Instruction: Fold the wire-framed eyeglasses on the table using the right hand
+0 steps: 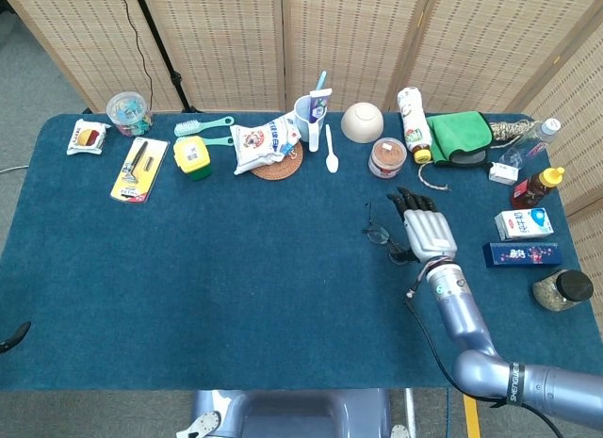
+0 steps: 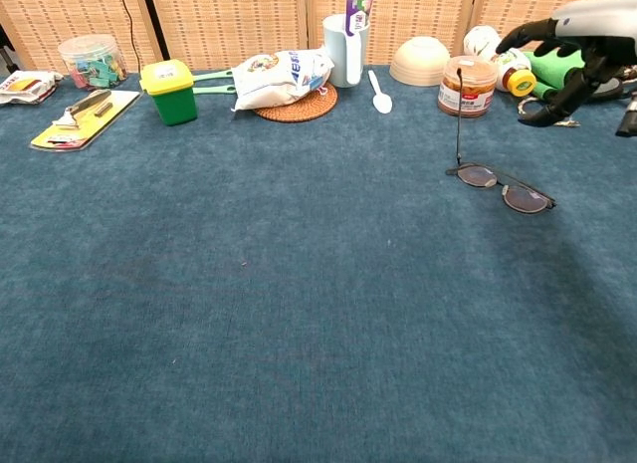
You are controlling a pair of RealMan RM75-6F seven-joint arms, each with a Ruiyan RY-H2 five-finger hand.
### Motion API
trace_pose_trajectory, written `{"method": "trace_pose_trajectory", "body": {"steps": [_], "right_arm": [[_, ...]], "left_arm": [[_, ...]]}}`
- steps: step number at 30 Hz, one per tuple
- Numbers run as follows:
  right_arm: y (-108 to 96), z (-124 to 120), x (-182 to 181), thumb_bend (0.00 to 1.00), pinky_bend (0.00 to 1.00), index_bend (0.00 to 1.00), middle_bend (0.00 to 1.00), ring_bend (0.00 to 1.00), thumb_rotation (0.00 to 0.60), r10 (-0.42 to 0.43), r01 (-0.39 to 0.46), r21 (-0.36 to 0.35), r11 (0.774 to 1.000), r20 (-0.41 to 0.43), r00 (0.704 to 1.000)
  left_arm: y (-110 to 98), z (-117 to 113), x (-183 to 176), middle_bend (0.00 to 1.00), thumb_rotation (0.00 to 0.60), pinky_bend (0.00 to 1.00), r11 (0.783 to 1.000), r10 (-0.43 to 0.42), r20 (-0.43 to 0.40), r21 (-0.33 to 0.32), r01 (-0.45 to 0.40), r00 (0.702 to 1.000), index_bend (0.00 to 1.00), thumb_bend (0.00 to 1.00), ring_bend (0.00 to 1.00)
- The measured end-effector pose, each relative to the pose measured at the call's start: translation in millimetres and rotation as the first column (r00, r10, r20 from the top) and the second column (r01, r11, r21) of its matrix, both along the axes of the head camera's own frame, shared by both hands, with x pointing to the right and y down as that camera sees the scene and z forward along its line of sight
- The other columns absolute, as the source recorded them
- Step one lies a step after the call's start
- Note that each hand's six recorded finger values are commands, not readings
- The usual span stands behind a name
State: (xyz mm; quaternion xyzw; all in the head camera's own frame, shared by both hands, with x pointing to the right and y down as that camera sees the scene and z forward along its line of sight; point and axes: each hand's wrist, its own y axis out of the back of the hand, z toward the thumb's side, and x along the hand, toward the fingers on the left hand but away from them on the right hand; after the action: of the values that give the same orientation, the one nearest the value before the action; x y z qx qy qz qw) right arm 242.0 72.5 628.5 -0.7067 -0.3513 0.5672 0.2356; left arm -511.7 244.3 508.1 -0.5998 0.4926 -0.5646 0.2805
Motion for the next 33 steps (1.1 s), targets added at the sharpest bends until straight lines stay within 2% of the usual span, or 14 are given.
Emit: {"method": "trace_pose_trajectory", "body": {"steps": [7, 17, 26, 33], "right_arm": [[-9, -2, -19, 0.36, 0.00, 0.09, 0.00, 0.00, 0.600, -0.043, 0.044, -0.006, 0.999, 0.053, 0.998], [-23, 10, -53, 0.36, 0.03, 0.15, 0.00, 0.00, 0.600, -0.102, 0.105, -0.021, 0.994, 0.090, 0.991], [-33, 27, -66, 0.36, 0.07, 0.20, 0.04, 0.00, 0.600, -0.142, 0.144, -0.042, 0.989, 0.061, 0.988], [-33, 41, -61, 0.36, 0.13, 0.22, 0.07, 0.00, 0.600, -0.143, 0.145, -0.072, 0.987, 0.021, 0.989]], "left_arm": [[1, 1, -1, 0.04, 0.484, 0.00, 1.000, -0.003, 0.000, -0.004, 0.003, 1.000, 0.15, 0.19, 0.02], [4, 2, -7, 0.04, 0.485, 0.00, 1.000, -0.018, 0.008, -0.010, 0.018, 1.000, 0.15, 0.19, 0.02], [6, 2, -13, 0.04, 0.485, 0.00, 0.999, -0.031, 0.017, -0.012, 0.032, 0.999, 0.15, 0.19, 0.02], [6, 4, -13, 0.04, 0.485, 0.00, 0.999, -0.033, 0.015, -0.016, 0.033, 0.999, 0.15, 0.19, 0.02]]}}
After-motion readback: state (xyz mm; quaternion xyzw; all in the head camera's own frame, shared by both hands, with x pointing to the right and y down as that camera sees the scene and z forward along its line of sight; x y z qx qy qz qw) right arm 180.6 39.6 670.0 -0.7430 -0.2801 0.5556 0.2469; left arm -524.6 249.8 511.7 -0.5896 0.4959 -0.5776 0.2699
